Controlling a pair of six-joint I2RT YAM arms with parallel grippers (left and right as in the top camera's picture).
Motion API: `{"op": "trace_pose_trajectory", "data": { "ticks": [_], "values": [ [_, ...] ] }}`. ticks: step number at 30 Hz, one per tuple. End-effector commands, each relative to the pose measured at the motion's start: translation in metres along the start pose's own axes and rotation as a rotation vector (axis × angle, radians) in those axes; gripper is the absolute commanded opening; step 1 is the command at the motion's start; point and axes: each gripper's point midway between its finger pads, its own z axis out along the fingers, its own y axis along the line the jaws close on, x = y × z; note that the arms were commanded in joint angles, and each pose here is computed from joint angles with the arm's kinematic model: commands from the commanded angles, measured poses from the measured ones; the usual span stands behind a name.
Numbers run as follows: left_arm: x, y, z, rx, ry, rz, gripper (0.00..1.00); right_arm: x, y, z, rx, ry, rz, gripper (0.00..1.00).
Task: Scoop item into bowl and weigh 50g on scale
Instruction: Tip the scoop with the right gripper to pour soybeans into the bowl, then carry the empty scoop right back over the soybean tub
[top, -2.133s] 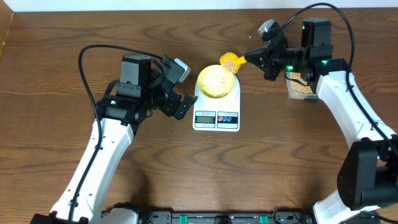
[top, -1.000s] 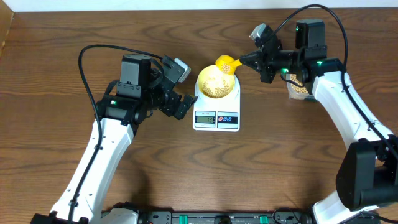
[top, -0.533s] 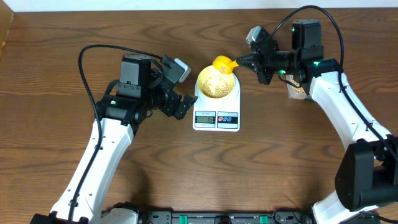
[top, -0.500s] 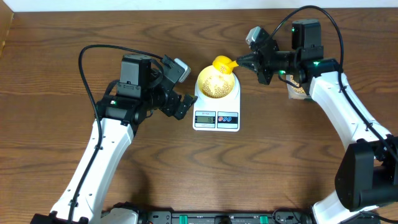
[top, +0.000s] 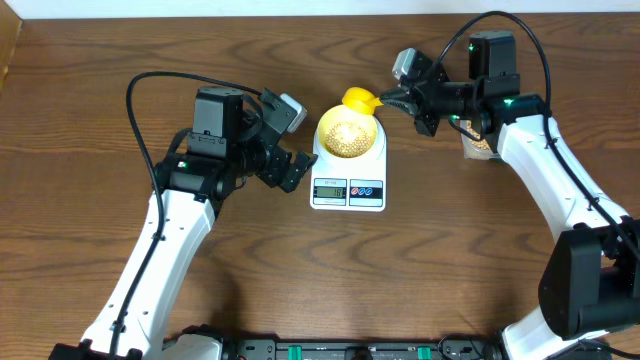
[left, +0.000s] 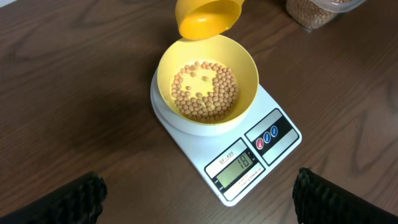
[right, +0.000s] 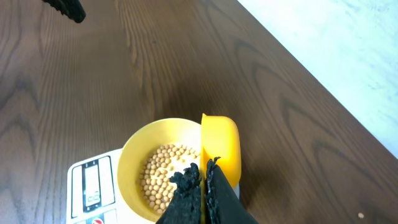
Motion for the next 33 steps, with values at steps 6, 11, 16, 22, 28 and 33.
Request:
{"op": "trace_pose_trajectory", "data": {
  "ticks": [6,11,16,22,28,33],
  "values": [
    [-0.006,-0.003,-0.005,0.003,-0.022,0.027,0.98,0.002,0.004,0.004,-0.022,-0.007,-0.017,0.01],
    [-0.006,-0.003,-0.005,0.003,-0.022,0.027,0.98,-0.008,-0.004,0.004,0.005,-0.040,0.054,0.01],
    [-0.006,-0.003,-0.005,0.003,-0.022,0.027,0.98,-0.026,-0.021,-0.001,0.057,-0.113,0.139,0.01],
    [-0.006,-0.003,-0.005,0.003,-0.022,0.027,0.97,-0.045,-0.050,-0.019,0.125,-0.218,0.285,0.01],
    [-0.006,-0.003,-0.005,0.003,-0.022,0.027,0.98,-0.047,-0.075,-0.043,0.185,-0.278,0.380,0.01],
    [-0.006,-0.003,-0.005,0.003,-0.022,0.027,0.97,-0.038,-0.095,-0.064,0.241,-0.298,0.468,0.01]
  ]
}}
